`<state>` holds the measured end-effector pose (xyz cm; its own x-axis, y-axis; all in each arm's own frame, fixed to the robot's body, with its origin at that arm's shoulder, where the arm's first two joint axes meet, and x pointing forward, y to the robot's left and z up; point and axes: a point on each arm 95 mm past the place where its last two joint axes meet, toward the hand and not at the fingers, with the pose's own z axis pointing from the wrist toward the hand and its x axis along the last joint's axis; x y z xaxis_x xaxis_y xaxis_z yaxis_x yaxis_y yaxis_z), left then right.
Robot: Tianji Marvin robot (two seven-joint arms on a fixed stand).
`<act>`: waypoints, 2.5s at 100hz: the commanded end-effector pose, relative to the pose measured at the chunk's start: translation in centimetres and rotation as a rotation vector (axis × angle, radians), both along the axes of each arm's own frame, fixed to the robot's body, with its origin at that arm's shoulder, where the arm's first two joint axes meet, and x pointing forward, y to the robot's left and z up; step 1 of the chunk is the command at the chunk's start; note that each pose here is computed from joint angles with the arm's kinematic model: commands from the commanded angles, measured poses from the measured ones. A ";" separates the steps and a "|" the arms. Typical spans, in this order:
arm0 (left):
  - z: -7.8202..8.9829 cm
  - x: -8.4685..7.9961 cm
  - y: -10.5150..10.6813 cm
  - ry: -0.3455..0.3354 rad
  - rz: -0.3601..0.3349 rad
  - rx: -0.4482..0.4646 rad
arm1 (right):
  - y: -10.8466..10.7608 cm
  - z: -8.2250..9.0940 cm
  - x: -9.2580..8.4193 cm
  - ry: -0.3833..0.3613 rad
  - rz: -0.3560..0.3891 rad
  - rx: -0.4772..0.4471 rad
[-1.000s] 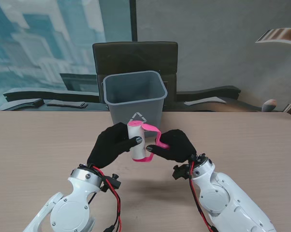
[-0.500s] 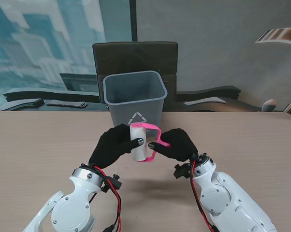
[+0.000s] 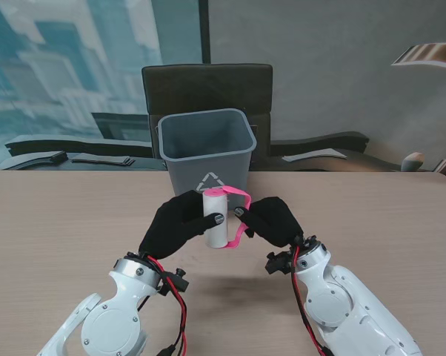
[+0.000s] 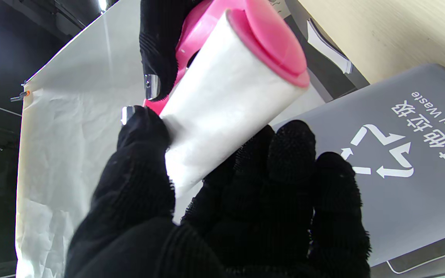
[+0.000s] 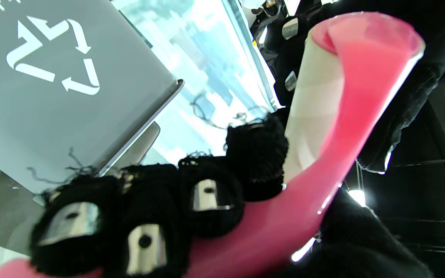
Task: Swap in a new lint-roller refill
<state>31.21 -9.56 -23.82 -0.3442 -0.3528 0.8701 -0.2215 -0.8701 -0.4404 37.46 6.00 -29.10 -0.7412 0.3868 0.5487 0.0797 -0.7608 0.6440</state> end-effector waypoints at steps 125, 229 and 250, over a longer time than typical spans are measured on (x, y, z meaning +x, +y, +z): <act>-0.5 -0.3 -0.3 -0.024 -0.011 0.024 | 1.5 0.8 -0.6 -0.016 0.011 -0.012; -0.5 0.1 0.6 -0.086 0.026 0.083 | 0.8 0.7 -0.4 -0.029 -0.011 -0.070; -0.6 0.6 1.3 -0.179 0.032 0.151 | 0.5 0.7 -0.4 -0.018 -0.017 -0.076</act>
